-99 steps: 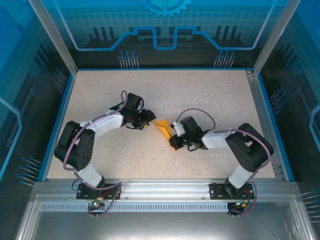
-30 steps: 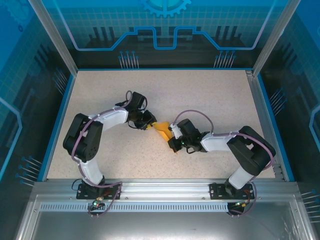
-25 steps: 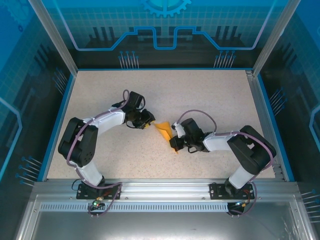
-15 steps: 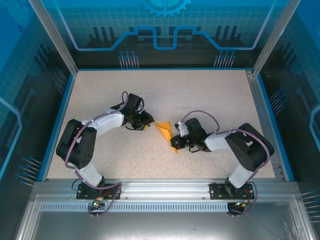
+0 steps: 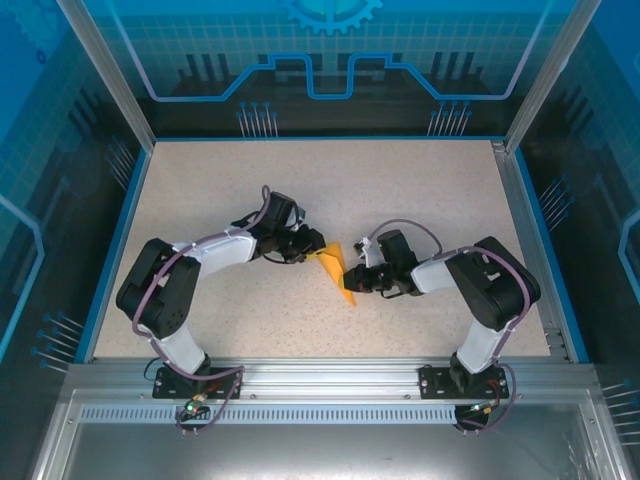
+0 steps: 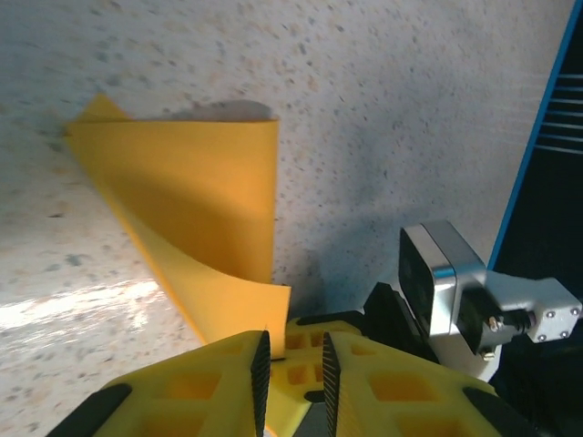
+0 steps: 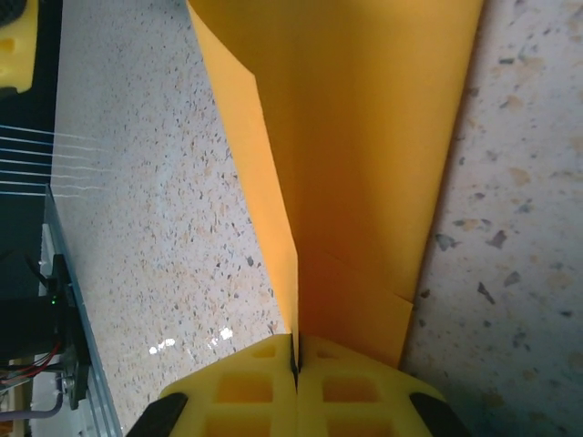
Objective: Fold a paper plane with a square sheet of paper (pick it up from the middle)
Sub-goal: Fold the wing for the fifth time at the center of the table.
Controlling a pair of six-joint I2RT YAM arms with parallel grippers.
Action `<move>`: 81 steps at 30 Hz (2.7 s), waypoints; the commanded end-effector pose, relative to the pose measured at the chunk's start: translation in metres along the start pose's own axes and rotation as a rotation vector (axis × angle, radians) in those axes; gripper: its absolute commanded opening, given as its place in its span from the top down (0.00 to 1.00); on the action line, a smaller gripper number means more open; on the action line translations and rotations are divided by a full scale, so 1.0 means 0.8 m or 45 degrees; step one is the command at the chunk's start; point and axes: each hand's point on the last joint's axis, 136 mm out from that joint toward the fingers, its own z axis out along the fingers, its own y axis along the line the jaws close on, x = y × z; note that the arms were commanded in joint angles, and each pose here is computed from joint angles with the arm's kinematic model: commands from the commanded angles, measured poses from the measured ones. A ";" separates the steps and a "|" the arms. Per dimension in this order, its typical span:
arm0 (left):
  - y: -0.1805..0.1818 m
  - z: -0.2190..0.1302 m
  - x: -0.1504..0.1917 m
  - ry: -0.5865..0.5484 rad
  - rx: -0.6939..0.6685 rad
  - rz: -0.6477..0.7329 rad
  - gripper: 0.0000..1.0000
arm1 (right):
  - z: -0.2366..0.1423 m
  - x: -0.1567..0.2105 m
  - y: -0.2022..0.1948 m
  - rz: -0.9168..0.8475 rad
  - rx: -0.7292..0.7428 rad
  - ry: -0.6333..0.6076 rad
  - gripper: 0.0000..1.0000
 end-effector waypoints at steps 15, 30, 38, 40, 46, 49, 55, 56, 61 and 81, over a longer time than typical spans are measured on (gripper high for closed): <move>0.005 0.058 0.039 0.132 0.071 0.062 0.74 | 0.004 0.042 -0.069 0.215 0.197 0.063 0.99; 0.055 0.091 0.037 0.157 -0.087 0.024 0.75 | 0.003 0.038 -0.051 0.146 0.264 0.117 0.91; 0.075 0.090 0.045 0.169 -0.144 0.012 0.76 | -0.016 0.028 -0.023 0.091 0.282 0.096 0.86; 0.076 0.089 0.045 0.168 -0.145 0.012 0.77 | -0.018 0.030 -0.017 0.092 0.261 0.102 0.86; 0.073 0.090 0.044 0.170 -0.143 0.013 0.77 | -0.016 0.045 -0.016 0.089 0.250 0.146 0.90; 0.074 0.091 0.044 0.172 -0.149 0.006 0.77 | -0.008 0.063 -0.025 0.095 0.273 0.210 0.93; 0.077 0.091 0.045 0.176 -0.163 -0.009 0.78 | 0.001 0.100 -0.056 0.125 0.406 0.315 0.95; 0.078 0.091 0.045 0.177 -0.165 -0.010 0.78 | 0.001 0.101 -0.057 0.129 0.414 0.316 0.95; 0.079 0.090 0.045 0.175 -0.177 -0.015 0.78 | -0.011 0.087 -0.040 0.097 0.408 0.281 0.90; 0.078 0.092 0.046 0.193 -0.176 -0.020 0.79 | -0.030 0.065 -0.004 0.040 0.373 0.212 0.86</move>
